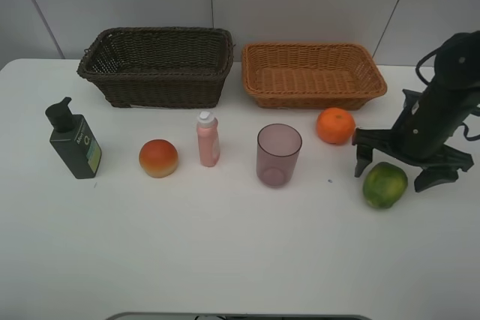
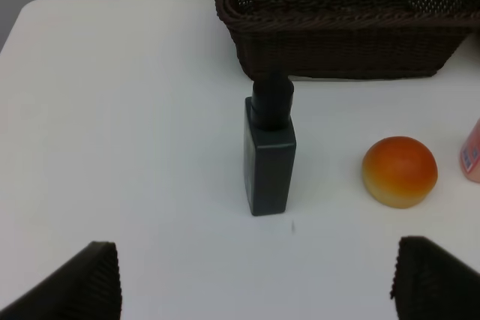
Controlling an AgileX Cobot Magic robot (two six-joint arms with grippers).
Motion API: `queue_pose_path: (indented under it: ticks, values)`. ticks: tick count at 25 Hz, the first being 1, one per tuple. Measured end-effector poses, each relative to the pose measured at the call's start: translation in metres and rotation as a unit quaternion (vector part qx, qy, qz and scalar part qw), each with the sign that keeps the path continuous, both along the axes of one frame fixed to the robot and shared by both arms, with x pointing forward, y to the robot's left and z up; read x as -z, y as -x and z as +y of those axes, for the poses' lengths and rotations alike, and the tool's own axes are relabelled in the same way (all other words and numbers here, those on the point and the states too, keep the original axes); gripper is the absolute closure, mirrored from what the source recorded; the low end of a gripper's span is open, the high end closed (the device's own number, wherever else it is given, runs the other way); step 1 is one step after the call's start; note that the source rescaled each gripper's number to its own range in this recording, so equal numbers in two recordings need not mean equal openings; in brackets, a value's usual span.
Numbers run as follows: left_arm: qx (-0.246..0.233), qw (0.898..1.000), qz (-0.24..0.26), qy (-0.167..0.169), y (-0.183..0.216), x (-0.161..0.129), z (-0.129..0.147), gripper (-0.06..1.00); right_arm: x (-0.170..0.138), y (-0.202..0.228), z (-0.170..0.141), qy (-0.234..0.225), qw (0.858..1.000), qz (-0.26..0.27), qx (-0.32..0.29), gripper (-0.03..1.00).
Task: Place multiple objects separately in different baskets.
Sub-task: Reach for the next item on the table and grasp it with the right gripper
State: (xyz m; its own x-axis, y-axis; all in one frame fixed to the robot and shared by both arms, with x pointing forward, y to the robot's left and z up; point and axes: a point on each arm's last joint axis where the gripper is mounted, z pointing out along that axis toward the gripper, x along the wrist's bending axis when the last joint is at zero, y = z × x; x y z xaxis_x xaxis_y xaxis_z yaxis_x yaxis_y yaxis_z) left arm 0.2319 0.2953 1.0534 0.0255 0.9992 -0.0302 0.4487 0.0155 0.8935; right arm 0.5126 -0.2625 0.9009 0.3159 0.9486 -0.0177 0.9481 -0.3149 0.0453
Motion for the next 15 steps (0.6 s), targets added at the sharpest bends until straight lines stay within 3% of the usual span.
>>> queue_pose_path:
  ticks: [10,13,15]
  values:
    - [0.000,1.000,0.000,0.000,0.000,0.000,0.000,0.06,0.014,0.000,0.000,0.001,1.000,0.022,0.003,0.01]
    - [0.000,1.000,0.000,0.000,0.000,0.000,0.000,0.06,0.014,-0.001,0.001,-0.001,1.000,0.021,0.004,0.09]
    - [0.000,1.000,0.000,0.000,0.000,0.000,0.000,0.06,0.015,-0.001,0.001,-0.002,1.000,0.022,0.006,0.20]
